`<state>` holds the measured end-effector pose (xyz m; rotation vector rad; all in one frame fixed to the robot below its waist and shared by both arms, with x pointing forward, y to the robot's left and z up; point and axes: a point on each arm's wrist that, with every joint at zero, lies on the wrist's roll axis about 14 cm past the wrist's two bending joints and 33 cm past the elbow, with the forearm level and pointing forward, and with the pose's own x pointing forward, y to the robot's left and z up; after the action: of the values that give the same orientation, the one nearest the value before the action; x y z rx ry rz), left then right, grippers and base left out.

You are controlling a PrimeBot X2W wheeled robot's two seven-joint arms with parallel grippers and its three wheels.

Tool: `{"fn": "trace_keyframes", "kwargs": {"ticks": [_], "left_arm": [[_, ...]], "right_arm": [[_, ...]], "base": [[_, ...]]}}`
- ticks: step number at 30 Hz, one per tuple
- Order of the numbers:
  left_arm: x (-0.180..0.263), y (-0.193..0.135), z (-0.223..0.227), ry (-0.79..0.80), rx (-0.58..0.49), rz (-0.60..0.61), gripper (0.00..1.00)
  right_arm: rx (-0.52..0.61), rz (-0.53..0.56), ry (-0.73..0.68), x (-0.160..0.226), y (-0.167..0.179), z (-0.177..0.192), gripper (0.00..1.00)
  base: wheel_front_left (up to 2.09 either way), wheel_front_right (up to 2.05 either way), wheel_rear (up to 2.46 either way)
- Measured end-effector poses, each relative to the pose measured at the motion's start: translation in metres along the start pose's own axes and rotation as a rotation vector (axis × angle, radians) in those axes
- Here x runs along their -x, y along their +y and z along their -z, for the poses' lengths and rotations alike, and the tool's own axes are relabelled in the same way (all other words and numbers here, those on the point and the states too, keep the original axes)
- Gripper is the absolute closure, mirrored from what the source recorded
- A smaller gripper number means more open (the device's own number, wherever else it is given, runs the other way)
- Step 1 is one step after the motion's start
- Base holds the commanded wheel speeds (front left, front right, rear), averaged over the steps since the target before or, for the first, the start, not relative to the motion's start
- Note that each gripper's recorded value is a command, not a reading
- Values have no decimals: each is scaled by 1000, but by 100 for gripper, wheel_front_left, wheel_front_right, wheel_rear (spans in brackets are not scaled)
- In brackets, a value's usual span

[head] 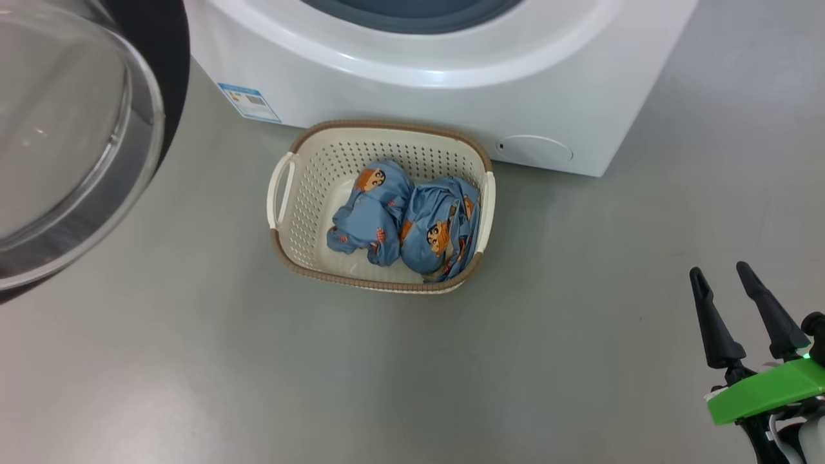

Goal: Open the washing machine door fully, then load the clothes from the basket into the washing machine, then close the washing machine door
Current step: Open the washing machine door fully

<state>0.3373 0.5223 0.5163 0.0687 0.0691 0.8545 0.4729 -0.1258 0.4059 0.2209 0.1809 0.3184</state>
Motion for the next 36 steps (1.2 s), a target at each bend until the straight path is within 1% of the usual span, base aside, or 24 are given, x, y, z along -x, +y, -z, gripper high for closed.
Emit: {"fn": "trace_keyframes", "kwargs": {"ticks": [7,13,21,26,29,30,31,33,34,35,36], "left_arm": [[-17,-2,0,12,3,-38,100],[-20,-7,-2,7,17,-23,100],[-9,-10,-10,-22,98,4,100],[11,-6,-4,-26,151,33,100],[24,-4,-2,-34,156,58,100],[28,-3,-1,-38,161,60,97],[33,-3,-1,-43,171,69,88],[42,-3,0,-50,188,81,75],[47,-4,1,-52,195,86,67],[52,-5,2,-56,203,95,53],[57,-7,2,-59,211,102,48]], "right_arm": [[-4,18,7,-6,-9,6,0],[-2,27,-1,-5,-12,3,0],[1,20,-36,0,-4,-14,0],[9,12,-48,10,2,-22,0],[16,8,-56,17,6,-27,0],[19,7,-61,19,7,-30,0],[22,5,-66,21,8,-32,0],[27,3,-73,24,10,-36,0],[30,2,-80,25,11,-39,0],[33,1,-87,27,12,-42,0],[33,0,-93,29,13,-45,0]], "base": [[0,0,0],[0,0,0],[0,0,0],[0,0,0],[0,0,0],[0,0,0],[0,0,0],[0,0,0],[0,0,0],[0,0,0],[0,0,0]]}}
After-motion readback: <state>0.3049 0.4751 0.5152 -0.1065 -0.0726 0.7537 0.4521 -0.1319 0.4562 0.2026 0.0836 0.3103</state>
